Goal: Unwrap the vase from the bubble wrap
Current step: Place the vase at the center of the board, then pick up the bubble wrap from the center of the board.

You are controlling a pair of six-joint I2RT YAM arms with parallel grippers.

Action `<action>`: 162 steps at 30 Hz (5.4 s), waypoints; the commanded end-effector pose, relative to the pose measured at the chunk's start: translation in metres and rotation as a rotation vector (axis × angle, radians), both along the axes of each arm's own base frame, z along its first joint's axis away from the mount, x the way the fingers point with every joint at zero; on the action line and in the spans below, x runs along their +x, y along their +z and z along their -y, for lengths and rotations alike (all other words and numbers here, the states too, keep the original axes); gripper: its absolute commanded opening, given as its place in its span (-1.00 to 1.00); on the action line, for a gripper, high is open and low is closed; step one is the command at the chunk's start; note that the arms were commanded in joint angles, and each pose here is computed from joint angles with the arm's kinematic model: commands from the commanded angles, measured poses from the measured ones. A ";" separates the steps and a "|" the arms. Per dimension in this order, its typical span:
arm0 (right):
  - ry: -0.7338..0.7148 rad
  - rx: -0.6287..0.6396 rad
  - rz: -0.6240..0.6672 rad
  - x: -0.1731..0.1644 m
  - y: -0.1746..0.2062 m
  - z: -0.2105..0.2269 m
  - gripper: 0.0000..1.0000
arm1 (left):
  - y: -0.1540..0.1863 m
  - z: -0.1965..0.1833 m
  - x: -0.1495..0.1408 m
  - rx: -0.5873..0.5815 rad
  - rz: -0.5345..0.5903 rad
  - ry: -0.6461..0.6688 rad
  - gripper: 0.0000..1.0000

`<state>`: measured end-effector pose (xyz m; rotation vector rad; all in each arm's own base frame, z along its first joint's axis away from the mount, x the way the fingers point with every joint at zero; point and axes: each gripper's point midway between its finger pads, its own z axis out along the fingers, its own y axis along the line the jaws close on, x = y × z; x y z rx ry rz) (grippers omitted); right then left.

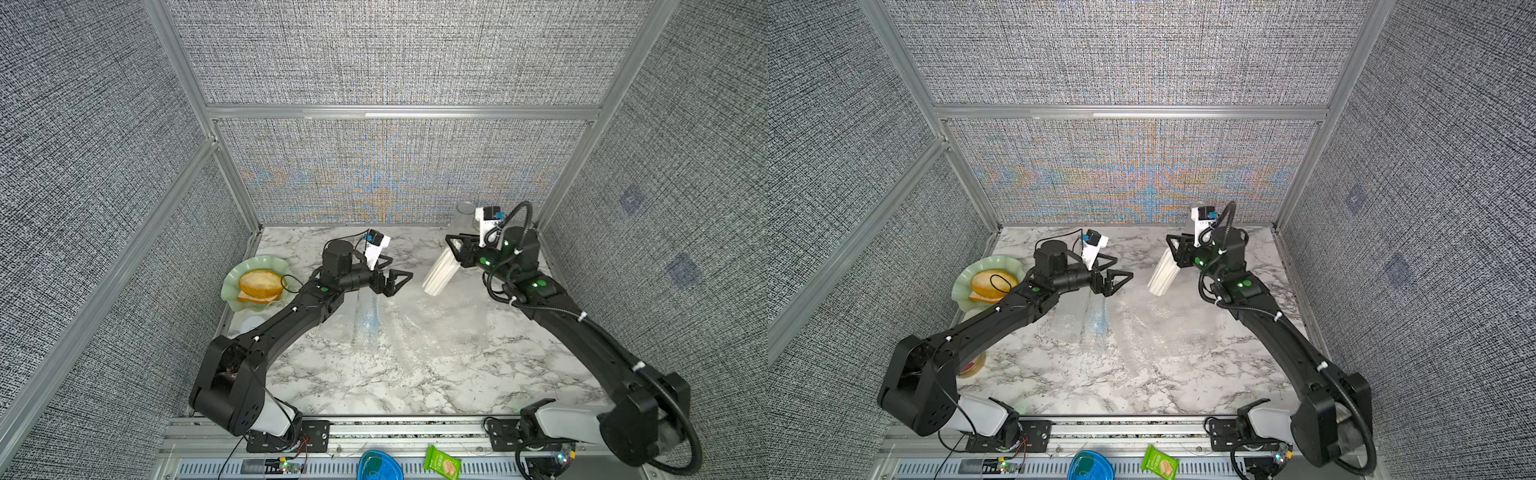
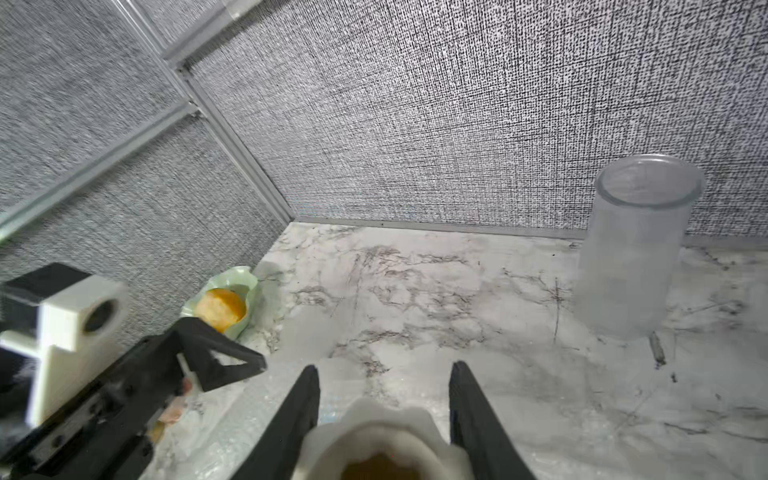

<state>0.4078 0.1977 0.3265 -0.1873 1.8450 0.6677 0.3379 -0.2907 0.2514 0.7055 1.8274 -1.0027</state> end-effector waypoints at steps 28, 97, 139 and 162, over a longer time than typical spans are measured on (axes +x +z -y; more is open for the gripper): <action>-0.200 -0.337 0.165 0.244 -0.093 -0.059 -0.56 | -0.042 -0.178 0.015 0.291 -0.089 0.828 0.99; 0.134 -0.138 -0.473 -0.055 -0.119 -0.200 0.47 | -0.131 -0.204 -0.013 0.346 -0.632 0.747 0.96; 0.009 -0.345 -0.867 -0.048 -0.260 -0.221 0.30 | -0.114 -0.223 -0.013 0.285 -0.589 0.813 0.93; -0.120 -0.434 -0.747 -0.025 -0.214 -0.220 -0.41 | -0.108 -0.223 -0.014 0.278 -0.605 0.804 0.92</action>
